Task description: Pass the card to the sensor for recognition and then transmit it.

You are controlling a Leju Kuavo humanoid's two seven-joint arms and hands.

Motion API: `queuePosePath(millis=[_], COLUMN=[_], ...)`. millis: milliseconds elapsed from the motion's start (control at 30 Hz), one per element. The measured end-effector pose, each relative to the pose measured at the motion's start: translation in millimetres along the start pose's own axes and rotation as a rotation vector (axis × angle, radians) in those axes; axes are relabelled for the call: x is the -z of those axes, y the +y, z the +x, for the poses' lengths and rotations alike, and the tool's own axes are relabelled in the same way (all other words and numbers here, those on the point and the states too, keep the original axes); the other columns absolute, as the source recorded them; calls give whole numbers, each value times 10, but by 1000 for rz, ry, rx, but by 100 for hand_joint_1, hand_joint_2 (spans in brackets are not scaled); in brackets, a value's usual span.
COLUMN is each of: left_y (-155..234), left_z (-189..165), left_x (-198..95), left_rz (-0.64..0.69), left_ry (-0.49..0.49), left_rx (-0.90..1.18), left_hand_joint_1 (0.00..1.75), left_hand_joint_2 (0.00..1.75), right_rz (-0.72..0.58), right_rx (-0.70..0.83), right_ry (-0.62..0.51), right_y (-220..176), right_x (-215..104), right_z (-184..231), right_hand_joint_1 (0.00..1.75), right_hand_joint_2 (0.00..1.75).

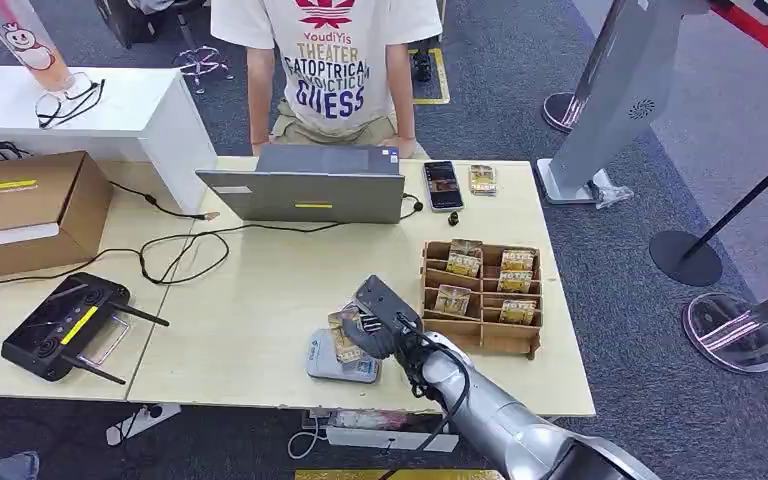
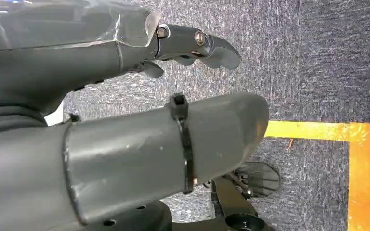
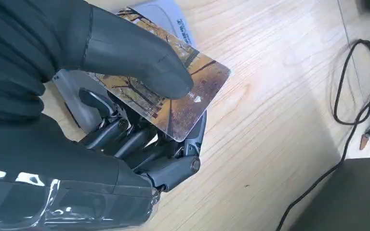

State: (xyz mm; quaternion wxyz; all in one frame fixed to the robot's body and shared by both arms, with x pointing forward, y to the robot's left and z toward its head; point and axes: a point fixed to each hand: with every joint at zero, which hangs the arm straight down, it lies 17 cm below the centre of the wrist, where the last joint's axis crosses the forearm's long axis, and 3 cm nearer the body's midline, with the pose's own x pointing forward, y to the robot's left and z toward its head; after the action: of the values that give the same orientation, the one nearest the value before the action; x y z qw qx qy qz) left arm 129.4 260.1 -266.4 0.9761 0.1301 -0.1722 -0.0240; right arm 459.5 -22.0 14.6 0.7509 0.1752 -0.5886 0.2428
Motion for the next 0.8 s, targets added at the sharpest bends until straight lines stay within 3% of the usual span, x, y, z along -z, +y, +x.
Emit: queuePosePath(millis=[800], left_y=[-3], left_z=[21], left_x=[5], left_rz=[-6], left_ry=[-3], left_rx=[12], left_hand_joint_1=[0], left_hand_joint_2=[0], right_rz=[-67], right_rx=[23], right_ry=[42], right_y=[-181], right_x=[-9], right_z=[-111], right_hand_joint_1=[175], right_hand_joint_2=[175])
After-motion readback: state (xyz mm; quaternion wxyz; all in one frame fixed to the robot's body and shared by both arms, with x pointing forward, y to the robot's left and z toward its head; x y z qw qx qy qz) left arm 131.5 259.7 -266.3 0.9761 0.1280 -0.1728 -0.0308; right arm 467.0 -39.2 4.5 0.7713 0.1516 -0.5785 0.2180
